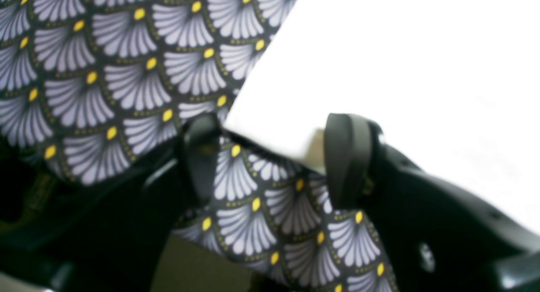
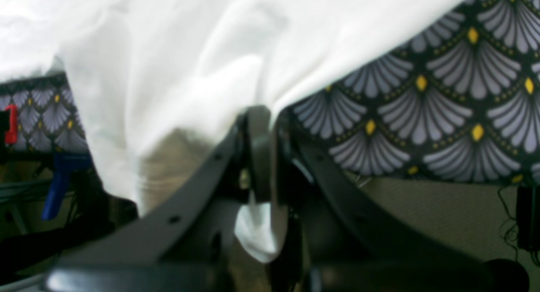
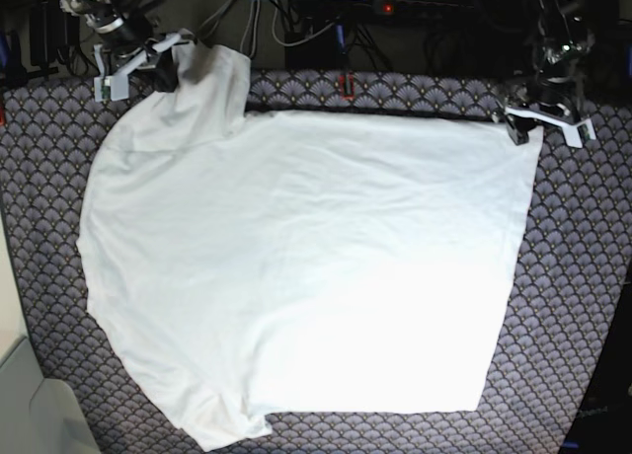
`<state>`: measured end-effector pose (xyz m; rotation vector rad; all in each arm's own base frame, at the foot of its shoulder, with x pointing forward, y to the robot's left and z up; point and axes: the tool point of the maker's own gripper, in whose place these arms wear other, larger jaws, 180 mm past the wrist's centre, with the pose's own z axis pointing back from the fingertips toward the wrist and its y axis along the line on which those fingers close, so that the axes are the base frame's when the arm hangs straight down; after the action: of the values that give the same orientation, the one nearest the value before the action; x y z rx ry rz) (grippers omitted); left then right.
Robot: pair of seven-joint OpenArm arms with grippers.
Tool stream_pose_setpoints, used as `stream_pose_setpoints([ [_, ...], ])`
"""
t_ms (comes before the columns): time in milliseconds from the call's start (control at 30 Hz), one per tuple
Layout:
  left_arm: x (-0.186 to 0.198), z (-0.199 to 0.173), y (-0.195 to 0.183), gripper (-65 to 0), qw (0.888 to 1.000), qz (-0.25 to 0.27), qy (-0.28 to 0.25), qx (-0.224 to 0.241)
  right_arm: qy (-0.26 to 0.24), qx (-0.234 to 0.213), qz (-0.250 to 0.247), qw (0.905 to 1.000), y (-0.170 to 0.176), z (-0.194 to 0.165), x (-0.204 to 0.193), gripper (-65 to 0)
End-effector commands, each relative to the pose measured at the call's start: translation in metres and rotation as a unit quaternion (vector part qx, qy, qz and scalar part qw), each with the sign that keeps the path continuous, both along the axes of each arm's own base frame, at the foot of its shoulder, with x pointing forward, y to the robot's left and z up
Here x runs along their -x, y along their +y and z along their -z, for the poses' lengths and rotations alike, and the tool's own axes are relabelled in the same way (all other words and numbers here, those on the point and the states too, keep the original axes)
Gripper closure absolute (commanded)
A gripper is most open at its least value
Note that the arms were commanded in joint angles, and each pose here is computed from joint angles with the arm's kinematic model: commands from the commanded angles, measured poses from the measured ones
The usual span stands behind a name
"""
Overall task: Fold the T-shirt properly
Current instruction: 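Lift the gripped edge and pull it across the shirt toward the hem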
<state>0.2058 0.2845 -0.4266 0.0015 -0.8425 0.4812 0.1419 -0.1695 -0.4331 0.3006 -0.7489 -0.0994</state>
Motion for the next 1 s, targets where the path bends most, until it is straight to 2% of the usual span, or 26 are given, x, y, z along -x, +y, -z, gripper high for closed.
stream_pose_setpoints([
  [0,0.003,0.001,0.001,-38.5,1.000,0.000,0.007,0.001,0.027,0.002,-0.010,0.9996,0.001,0.006,0.011,0.0],
  [133,0.001,0.003,-0.003,-38.1,1.000,0.002,0.008,0.006,0.026,0.002,-0.011,0.9996,0.001,0.006,0.011,0.0],
  [167,0.001,0.003,-0.003,-36.3,1.000,0.002,0.008,0.006,0.026,0.002,-0.011,0.9996,0.001,0.006,0.011,0.0],
  [233,-0.003,0.001,-0.003,-29.5,1.000,0.002,0.003,0.006,0.026,0.002,-0.011,0.9996,0.001,0.006,0.010,0.0],
  [400,-0.004,0.001,-0.003,-3.7,1.000,0.002,0.002,0.007,0.020,0.005,-0.013,0.9997,-0.001,0.004,0.005,0.0],
  [433,-0.004,0.001,-0.003,-0.3,1.000,0.002,0.002,0.006,0.020,0.007,-0.015,0.9997,-0.002,0.004,0.005,0.0],
  [700,-0.008,-0.006,-0.003,-0.4,1.000,0.003,-0.006,0.002,0.006,0.017,-0.027,0.9995,-0.007,-0.005,-0.002,0.0],
  [967,-0.026,-0.042,-0.004,-0.4,0.998,0.017,-0.052,-0.023,-0.054,0.023,-0.050,0.9970,-0.002,-0.043,-0.032,0.0],
])
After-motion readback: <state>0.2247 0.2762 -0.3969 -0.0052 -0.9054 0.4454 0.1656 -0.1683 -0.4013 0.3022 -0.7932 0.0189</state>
